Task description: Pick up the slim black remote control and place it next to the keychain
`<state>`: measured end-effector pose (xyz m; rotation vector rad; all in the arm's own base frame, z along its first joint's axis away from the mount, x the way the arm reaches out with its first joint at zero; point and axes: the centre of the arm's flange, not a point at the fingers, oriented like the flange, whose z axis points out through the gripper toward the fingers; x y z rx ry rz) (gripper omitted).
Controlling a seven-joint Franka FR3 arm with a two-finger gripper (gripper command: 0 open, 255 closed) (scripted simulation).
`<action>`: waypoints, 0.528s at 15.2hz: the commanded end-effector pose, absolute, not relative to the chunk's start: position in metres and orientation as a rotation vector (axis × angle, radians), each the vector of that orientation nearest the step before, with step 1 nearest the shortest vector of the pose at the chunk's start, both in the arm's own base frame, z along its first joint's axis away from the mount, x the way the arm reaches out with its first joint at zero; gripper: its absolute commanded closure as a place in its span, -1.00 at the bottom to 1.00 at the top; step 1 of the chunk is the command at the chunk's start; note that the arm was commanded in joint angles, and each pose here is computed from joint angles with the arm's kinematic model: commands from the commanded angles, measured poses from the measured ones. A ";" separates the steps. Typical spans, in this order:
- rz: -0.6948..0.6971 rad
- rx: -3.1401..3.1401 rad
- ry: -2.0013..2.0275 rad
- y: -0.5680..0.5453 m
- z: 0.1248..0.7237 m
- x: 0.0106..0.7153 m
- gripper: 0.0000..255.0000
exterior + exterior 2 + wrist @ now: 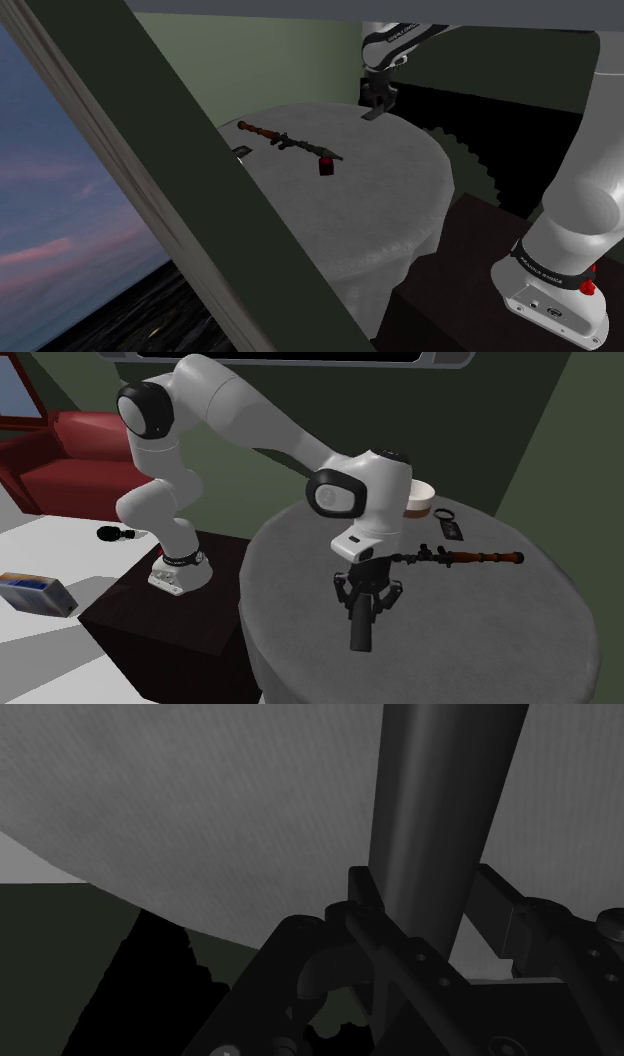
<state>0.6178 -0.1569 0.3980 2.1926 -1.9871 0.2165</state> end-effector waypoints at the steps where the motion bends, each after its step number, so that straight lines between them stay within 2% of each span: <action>1: 0.217 2.191 -1.988 -0.130 0.400 0.621 1.00; 8: 0.217 2.191 -1.988 -0.038 0.400 0.626 1.00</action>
